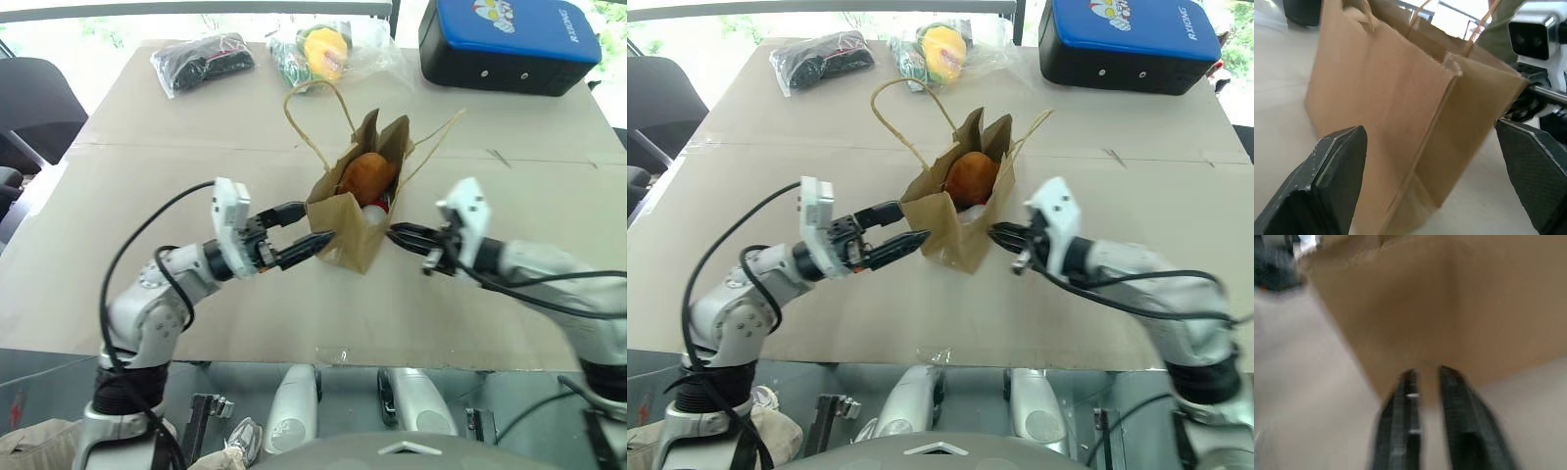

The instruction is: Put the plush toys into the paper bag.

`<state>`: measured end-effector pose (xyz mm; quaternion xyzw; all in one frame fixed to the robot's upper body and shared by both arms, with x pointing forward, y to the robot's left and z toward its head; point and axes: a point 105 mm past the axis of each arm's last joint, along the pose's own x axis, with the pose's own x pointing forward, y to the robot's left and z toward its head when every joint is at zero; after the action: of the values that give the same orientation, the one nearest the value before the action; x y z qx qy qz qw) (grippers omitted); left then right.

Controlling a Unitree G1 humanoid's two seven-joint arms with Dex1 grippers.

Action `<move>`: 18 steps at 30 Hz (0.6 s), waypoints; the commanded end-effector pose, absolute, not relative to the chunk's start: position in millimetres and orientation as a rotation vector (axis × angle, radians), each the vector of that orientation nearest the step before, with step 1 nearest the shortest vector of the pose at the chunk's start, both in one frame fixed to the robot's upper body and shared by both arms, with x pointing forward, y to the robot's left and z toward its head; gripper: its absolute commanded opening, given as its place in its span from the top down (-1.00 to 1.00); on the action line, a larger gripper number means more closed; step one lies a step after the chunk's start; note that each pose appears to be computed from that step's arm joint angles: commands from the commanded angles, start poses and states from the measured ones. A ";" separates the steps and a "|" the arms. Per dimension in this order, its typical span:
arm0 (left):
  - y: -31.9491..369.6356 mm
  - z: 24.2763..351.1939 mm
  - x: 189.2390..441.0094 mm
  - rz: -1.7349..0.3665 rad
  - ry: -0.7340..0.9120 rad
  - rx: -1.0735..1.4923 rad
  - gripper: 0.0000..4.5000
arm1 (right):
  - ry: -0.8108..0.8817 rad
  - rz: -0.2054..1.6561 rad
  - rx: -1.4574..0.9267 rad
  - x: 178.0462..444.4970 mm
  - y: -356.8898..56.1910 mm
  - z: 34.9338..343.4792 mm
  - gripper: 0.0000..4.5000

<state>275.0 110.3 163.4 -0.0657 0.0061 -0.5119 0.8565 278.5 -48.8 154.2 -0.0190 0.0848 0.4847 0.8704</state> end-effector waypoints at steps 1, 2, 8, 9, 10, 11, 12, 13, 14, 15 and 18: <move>99.4 175.0 280.3 -1.011 -0.066 -0.054 -1.00 | 0.058 1.020 -0.040 288.0 -34.3 166.7 0.97; 98.4 175.6 284.7 -0.976 -0.078 -0.049 -1.00 | 0.047 1.027 -0.027 289.7 -29.8 167.3 0.97; 100.4 169.5 311.2 -0.773 -0.089 -0.026 -1.00 | 0.019 1.047 0.008 295.5 -13.7 161.1 0.97; 101.2 169.3 315.8 -0.739 -0.091 -0.044 -0.89 | 0.015 1.044 0.002 294.4 -15.3 159.5 0.99; 99.9 168.4 318.1 -0.729 -0.091 -0.055 -0.76 | 0.011 1.044 -0.010 292.2 -18.3 158.0 1.00; 97.7 167.1 319.2 -0.730 -0.090 -0.058 -0.62 | 0.007 1.046 -0.021 289.3 -21.6 157.4 1.00; 95.7 166.4 319.8 -0.736 -0.091 -0.062 -0.41 | 0.001 1.042 -0.029 287.0 -25.9 158.4 1.00; 95.8 166.0 321.6 -0.731 -0.093 -0.075 -0.21 | -0.028 1.024 -0.037 285.7 -33.4 163.7 1.00; 96.4 166.2 322.8 -0.738 -0.096 -0.079 0.02 | -0.058 1.020 -0.029 281.8 -41.7 170.8 0.89; 97.7 166.6 323.0 -0.760 -0.100 -0.067 0.21 | -0.073 1.028 -0.024 275.4 -49.2 175.8 0.76; 110.1 175.5 322.3 -0.877 -0.138 -0.017 0.85 | -0.101 1.006 -0.094 261.0 -75.2 182.8 0.22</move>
<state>325.4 104.6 154.7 -0.0222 -0.0227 -0.3920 0.9194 272.5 -68.9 160.0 -0.0282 0.0003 0.4728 0.8807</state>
